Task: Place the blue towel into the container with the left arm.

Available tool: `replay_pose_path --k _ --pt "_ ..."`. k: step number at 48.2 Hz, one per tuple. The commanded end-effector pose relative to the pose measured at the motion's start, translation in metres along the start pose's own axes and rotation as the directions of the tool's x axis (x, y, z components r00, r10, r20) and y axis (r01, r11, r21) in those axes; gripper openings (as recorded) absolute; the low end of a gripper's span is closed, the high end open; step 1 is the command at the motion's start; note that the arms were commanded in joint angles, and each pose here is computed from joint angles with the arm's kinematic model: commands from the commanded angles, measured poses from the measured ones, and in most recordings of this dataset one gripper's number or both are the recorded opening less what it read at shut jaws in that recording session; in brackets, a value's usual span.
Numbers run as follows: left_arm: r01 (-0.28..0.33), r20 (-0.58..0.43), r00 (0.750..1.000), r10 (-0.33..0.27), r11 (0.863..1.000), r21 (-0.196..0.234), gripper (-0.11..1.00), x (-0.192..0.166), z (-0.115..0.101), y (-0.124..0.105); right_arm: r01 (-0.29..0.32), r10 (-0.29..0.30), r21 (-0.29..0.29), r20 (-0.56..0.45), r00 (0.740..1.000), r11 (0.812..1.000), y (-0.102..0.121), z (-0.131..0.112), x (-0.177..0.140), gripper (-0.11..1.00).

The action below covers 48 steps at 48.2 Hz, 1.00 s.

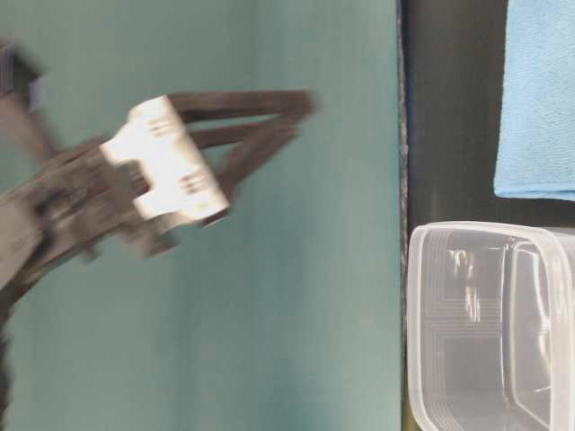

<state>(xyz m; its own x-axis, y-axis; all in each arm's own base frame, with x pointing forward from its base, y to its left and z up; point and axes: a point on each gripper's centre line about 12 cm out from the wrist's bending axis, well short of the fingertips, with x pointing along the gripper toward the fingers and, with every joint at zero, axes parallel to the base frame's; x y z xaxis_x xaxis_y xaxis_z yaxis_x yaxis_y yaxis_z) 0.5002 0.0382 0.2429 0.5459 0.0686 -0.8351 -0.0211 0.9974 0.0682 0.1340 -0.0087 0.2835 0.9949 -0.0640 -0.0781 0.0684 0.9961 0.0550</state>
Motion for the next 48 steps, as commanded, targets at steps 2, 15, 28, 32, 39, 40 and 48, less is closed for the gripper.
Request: replay_pose_path --k 2,15,28,32,39,40,48 --pt "0.007 -0.055 0.998 -0.005 0.999 0.037 0.88 0.030 0.003 -0.004 0.003 -0.003 0.002 0.002 1.000 1.000 0.000 0.000 0.000 0.76" --pt "0.033 -0.163 0.986 -0.019 0.996 0.083 0.89 0.095 -0.007 -0.018 0.004 -0.004 0.010 0.000 1.000 1.000 -0.001 -0.002 0.001 0.76" --pt "0.057 -0.253 0.967 -0.023 0.990 0.128 0.89 0.132 -0.034 -0.021 0.003 -0.003 0.012 0.003 1.000 1.000 0.000 -0.002 0.000 0.76" --pt "0.060 -0.268 0.963 -0.023 0.990 0.131 0.89 0.138 -0.040 -0.021 0.004 -0.004 0.011 0.003 1.000 1.000 -0.001 -0.002 0.000 0.76" --pt "0.062 -0.300 0.954 -0.024 0.991 0.118 0.87 0.145 -0.052 -0.020 0.007 -0.007 0.011 0.005 1.000 1.000 -0.001 -0.002 0.000 0.76" --pt "0.062 -0.302 0.953 -0.024 0.991 0.118 0.87 0.145 -0.052 -0.020 0.007 -0.007 0.011 0.005 1.000 1.000 -0.001 -0.002 0.000 0.76" --pt "0.068 -0.320 0.947 -0.025 0.990 0.123 0.67 0.142 -0.054 -0.024 0.008 -0.008 0.007 -0.003 1.000 1.000 -0.001 -0.003 0.000 0.76"
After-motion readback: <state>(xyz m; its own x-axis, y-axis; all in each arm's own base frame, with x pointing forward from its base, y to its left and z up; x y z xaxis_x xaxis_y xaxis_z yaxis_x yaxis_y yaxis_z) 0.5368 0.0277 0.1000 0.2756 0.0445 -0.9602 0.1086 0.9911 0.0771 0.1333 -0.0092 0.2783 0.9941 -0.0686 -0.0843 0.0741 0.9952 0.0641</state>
